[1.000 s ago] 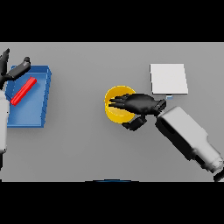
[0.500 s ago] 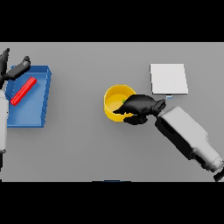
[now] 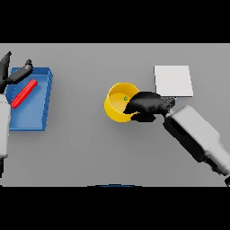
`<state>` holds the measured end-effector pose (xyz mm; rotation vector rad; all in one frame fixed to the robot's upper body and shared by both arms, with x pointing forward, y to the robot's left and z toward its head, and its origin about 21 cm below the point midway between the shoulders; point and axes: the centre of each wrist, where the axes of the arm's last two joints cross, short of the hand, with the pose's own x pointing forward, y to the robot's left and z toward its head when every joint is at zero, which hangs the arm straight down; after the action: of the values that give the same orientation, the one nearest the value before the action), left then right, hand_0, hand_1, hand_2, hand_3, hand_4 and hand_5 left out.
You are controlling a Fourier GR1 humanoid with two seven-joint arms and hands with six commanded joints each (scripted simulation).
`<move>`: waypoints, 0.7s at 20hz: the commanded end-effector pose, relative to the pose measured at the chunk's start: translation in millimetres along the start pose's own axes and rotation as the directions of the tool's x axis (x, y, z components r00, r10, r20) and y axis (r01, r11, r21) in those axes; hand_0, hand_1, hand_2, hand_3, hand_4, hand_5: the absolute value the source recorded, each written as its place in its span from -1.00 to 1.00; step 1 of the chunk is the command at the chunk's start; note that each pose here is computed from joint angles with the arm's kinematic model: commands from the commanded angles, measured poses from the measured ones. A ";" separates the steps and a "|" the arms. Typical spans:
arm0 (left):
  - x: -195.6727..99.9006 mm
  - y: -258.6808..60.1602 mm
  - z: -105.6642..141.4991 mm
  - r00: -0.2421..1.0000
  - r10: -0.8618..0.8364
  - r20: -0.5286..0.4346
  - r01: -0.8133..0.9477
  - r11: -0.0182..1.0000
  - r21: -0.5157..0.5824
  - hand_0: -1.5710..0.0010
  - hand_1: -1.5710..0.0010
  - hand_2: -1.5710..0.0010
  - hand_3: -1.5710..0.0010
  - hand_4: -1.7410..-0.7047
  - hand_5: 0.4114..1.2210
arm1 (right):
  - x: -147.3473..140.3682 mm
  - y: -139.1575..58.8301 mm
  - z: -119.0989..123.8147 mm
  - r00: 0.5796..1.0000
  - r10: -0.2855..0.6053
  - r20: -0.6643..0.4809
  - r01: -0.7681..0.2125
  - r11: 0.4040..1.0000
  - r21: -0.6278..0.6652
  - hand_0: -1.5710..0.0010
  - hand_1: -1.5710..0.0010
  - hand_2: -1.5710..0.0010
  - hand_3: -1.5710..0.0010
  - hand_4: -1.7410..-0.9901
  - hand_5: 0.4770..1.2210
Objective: Pick up the red beaker and tilt it to pour out 1 green nut into yellow bowl. Pick up the yellow bowl and place it on the metallic measuring scale.
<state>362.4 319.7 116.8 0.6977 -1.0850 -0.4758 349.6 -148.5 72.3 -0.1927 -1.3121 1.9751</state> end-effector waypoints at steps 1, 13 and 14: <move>2.0 3.7 -0.9 1.000 -0.002 0.001 0.002 1.000 0.004 1.00 1.00 1.00 1.00 0.85 -0.22 | -0.5 -6.1 3.9 1.000 -0.005 -0.005 0.005 1.000 -0.005 -0.94 -0.93 -0.93 -0.73 -0.93 0.98; 3.1 14.4 -1.1 1.000 -0.002 0.018 0.002 1.000 0.015 1.00 1.00 1.00 1.00 0.83 -0.16 | -12.8 -46.3 39.0 0.988 0.033 -0.148 -0.045 0.996 -0.075 -0.90 -0.96 -0.99 -0.66 -0.95 1.00; 2.4 17.2 0.0 1.000 -0.002 0.022 0.002 1.000 0.019 1.00 1.00 1.00 1.00 0.84 -0.16 | -18.4 -47.2 42.8 0.984 0.031 -0.173 -0.046 0.995 -0.084 -0.92 -0.97 -1.00 -0.69 -0.95 1.00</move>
<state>363.6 330.3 130.7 0.7124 -1.1116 -0.4761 365.0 -182.8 127.2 -0.4284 -1.2875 1.8867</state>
